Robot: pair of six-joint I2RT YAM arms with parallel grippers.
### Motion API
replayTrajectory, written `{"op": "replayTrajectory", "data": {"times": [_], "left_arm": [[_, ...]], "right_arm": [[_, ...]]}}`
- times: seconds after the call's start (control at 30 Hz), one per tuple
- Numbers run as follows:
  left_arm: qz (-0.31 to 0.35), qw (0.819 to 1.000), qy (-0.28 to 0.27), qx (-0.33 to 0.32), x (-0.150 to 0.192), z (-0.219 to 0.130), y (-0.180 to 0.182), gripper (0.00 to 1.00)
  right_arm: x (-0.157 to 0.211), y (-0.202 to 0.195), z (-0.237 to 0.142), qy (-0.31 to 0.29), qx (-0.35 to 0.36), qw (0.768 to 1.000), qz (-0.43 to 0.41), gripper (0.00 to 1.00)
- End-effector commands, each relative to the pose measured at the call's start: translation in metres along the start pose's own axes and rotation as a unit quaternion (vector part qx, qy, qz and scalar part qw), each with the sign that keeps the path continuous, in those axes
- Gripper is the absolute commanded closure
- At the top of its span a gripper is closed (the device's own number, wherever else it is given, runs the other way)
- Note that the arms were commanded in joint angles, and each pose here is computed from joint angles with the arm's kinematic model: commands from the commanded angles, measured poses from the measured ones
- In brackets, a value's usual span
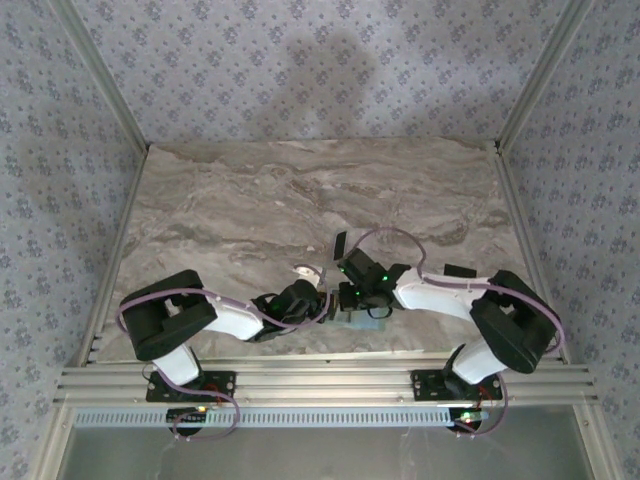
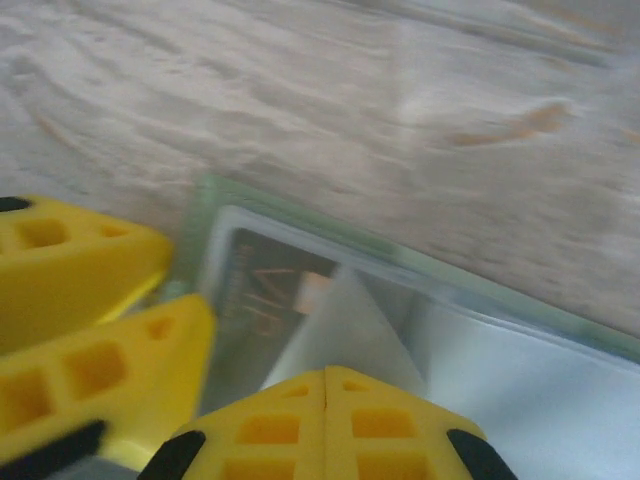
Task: Put the credit cards into the card holder
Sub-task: Flip over the card slot in the card holder.
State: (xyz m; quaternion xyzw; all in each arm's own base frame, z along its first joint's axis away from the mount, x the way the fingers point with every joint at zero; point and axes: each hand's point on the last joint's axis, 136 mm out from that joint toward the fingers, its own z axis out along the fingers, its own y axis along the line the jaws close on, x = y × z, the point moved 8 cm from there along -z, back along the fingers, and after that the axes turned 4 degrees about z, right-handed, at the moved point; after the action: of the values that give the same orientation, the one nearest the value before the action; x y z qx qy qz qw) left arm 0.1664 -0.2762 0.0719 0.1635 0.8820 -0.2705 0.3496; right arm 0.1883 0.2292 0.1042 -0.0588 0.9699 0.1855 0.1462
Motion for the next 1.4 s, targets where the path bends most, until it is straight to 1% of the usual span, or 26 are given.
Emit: {"op": "replayTrajectory", "data": {"times": [0.0,0.07,0.13,0.23,0.3,0.4,0.7,0.8,0.9,1.03,1.13,1.23,1.37], "left_arm": [[0.004,0.988,0.155,-0.023,0.061,-0.005,0.025,0.71],[-0.001,0.988,0.152,-0.022,0.06,-0.005,0.026,0.71],[-0.008,0.988,0.15,-0.017,0.058,-0.006,0.028,0.71],[-0.021,0.989,0.148,-0.012,0.057,-0.008,0.031,0.71],[-0.026,0.989,0.145,-0.009,0.057,-0.009,0.033,0.7],[-0.039,0.989,0.141,0.001,0.056,-0.011,0.035,0.68],[-0.058,0.99,0.129,-0.002,0.055,-0.017,0.041,0.68],[-0.064,0.991,0.117,-0.024,0.052,-0.025,0.047,0.67],[-0.066,0.991,0.102,-0.055,0.048,-0.034,0.055,0.65],[-0.07,0.99,0.088,-0.08,0.043,-0.043,0.062,0.63],[-0.075,0.99,0.084,-0.085,0.04,-0.046,0.064,0.62],[-0.079,0.989,0.081,-0.09,0.039,-0.048,0.066,0.61],[-0.087,0.989,0.075,-0.095,0.036,-0.053,0.07,0.61]], "right_arm": [[-0.007,0.026,0.0,0.0,-0.048,0.998,-0.028,0.84],[-0.01,0.034,0.0,0.002,-0.069,0.997,-0.03,0.77],[-0.012,0.039,0.0,0.005,-0.084,0.996,-0.028,0.74],[-0.015,0.046,0.0,0.006,-0.101,0.994,-0.029,0.67],[-0.016,0.048,0.0,0.008,-0.11,0.993,-0.031,0.61],[-0.02,0.056,-0.002,0.011,-0.14,0.989,-0.033,0.56],[-0.037,0.073,-0.008,0.004,-0.17,0.985,-0.042,0.54],[-0.042,0.079,-0.008,0.003,-0.178,0.983,-0.043,0.54],[-0.048,0.084,-0.011,-0.004,-0.181,0.982,-0.047,0.54],[-0.054,0.091,-0.018,-0.01,-0.186,0.981,-0.053,0.54],[-0.059,0.099,-0.025,-0.007,-0.201,0.978,-0.057,0.52],[-0.064,0.107,-0.033,-0.013,-0.215,0.973,-0.08,0.51],[-0.07,0.107,-0.04,-0.02,-0.203,0.975,-0.084,0.51]]}}
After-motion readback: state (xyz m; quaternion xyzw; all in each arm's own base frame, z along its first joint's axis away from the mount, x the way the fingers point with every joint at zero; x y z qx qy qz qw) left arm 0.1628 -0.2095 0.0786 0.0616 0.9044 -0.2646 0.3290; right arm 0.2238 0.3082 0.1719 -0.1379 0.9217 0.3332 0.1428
